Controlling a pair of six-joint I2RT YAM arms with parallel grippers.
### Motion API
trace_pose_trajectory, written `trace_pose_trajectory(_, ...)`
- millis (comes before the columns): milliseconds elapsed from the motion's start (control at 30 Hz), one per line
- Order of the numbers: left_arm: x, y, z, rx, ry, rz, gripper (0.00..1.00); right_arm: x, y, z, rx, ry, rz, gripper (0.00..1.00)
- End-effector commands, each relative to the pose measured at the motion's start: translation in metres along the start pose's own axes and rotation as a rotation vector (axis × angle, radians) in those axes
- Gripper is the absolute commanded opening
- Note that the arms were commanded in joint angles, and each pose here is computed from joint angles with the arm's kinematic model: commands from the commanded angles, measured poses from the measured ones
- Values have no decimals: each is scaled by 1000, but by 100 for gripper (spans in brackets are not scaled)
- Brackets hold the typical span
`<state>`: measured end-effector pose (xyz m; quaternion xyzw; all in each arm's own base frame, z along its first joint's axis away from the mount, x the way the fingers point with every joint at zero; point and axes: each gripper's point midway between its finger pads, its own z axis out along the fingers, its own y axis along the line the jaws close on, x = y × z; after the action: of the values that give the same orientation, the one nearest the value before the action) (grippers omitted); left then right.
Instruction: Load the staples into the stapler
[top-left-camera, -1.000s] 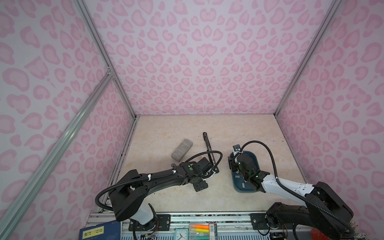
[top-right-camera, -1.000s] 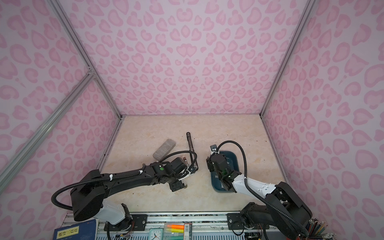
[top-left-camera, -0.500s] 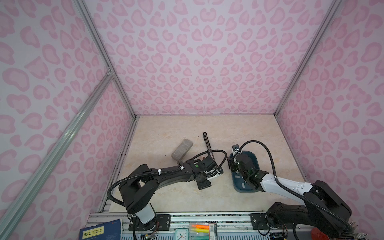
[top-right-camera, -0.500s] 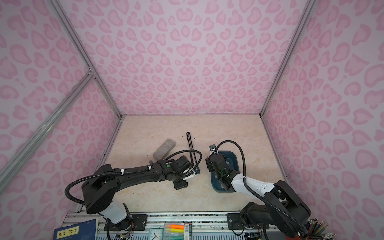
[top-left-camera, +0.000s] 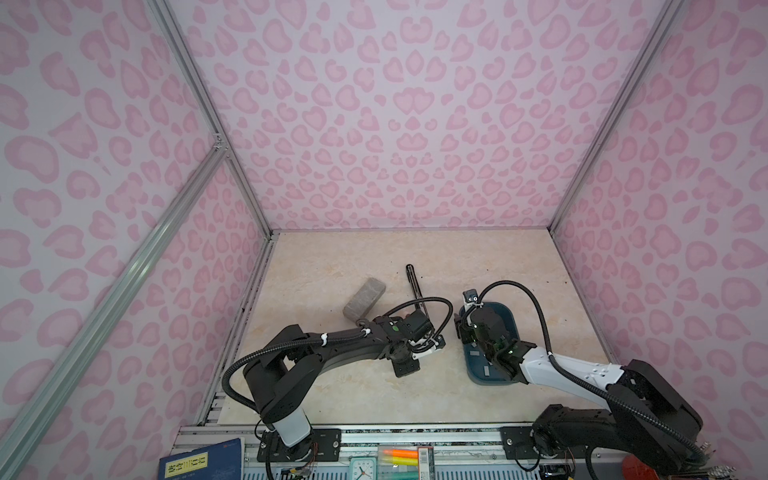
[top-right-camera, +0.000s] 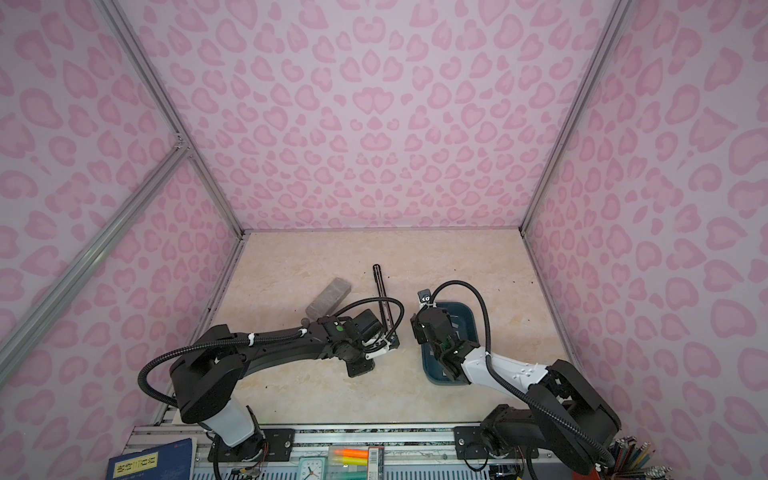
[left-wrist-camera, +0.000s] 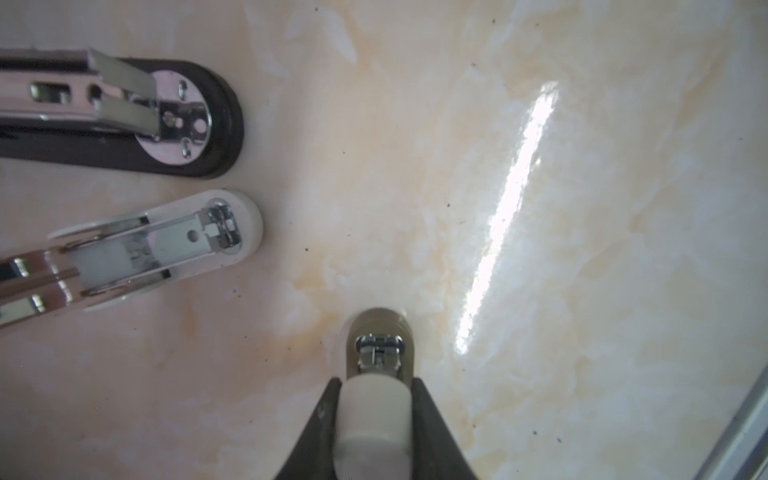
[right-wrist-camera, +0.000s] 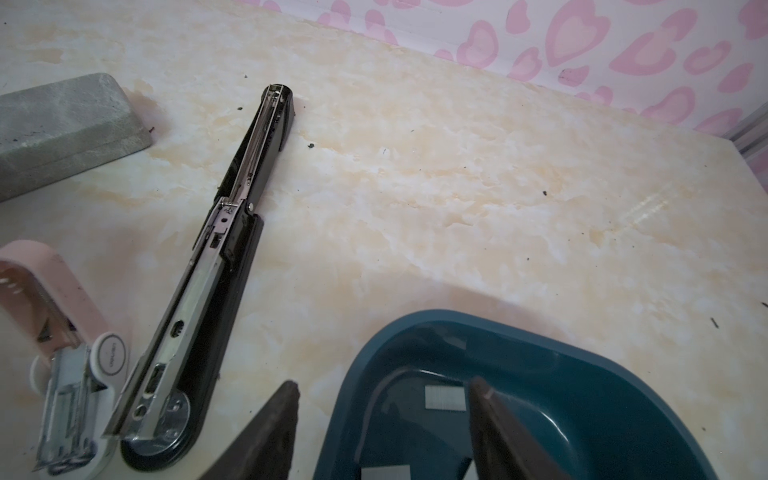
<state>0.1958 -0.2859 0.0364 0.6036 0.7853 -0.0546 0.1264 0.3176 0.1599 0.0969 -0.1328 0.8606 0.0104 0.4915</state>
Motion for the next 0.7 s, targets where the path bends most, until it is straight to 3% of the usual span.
trace_pose_trajectory(0, -4, 12, -11, -36, -40, -44, 19, -3, -1, 0, 12, -7, -8, 65)
trace_pose_trajectory(167, -17, 53, -51, -113, -194, -225, 7, -5, -1, -4, 8, -33, -6, 67)
trace_pose_trajectory(467, -6, 76, -160, -355, -699, -372, 4, -6, 0, 0, 29, 0, -15, 65)
trace_pose_trajectory(600, 11, 74, -176, -400, -811, -392, 4, -20, 12, -14, 23, -30, -9, 64)
trace_pose_trajectory(667, 15, 69, -173, -385, -823, -373, 4, -34, 43, -30, -94, -74, -25, 64)
